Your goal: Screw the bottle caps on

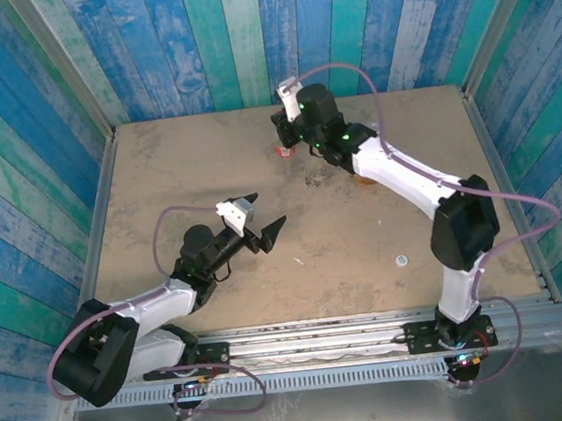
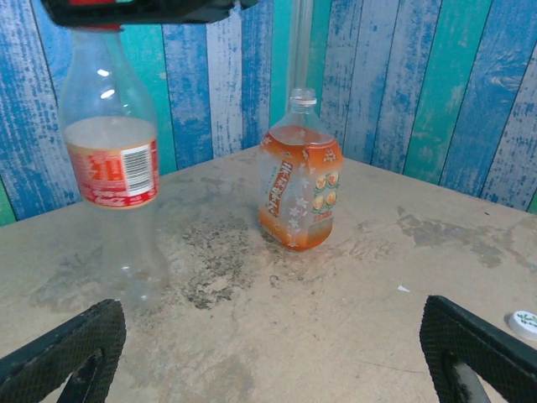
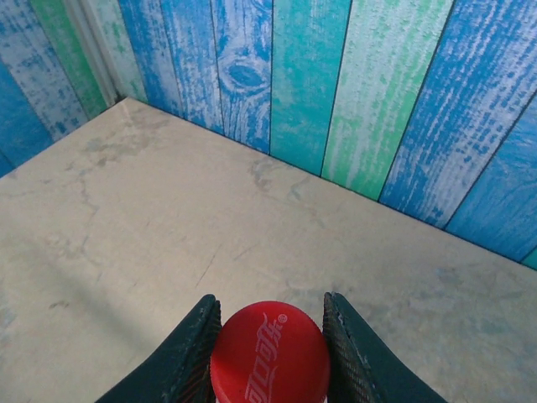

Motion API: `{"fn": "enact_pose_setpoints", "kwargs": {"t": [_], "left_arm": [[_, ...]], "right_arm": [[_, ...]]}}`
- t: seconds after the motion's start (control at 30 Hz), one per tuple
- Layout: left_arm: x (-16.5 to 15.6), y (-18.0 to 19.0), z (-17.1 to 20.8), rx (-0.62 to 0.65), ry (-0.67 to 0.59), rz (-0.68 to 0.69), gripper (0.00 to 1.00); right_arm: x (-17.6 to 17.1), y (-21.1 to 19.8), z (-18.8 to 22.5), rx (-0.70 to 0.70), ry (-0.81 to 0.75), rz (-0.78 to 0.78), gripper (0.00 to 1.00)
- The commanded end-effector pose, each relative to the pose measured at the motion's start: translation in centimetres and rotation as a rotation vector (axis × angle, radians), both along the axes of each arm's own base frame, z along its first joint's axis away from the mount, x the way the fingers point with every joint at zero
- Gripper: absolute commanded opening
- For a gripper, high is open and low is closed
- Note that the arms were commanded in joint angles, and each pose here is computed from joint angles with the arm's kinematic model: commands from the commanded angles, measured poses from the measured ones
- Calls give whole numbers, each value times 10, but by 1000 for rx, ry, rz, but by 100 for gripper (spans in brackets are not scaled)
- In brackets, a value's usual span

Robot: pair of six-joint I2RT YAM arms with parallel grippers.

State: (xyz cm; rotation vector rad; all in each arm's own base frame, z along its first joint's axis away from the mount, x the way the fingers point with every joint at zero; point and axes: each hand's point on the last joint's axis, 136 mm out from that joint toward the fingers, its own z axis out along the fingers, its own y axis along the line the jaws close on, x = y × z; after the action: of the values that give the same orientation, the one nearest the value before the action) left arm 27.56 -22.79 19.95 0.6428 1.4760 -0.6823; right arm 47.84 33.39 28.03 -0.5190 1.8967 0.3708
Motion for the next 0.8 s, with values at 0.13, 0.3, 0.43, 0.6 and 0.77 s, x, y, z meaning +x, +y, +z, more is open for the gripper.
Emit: {"fn": "enact_pose_setpoints", "kwargs": {"t": [0.13,0.3,0.43,0.6,0.77], "left_arm": [[5,11,11,-37,-24,70,94],[7,12,6,-21,-10,80,94],[7,13,4,-12,-8,86,94],[10,11,2,-4,-1,86,94],[13,9,-2,8,10,85,94]], "right_arm": [[48,18,-3,52,-48,-70,24],[58,22,-22,31,-20,-78,27],[60,21,-28,26,-4,-81,35],[61,24,-20,22,-8,-58,61],[60,25,-3,17,-30,-41,71]]}}
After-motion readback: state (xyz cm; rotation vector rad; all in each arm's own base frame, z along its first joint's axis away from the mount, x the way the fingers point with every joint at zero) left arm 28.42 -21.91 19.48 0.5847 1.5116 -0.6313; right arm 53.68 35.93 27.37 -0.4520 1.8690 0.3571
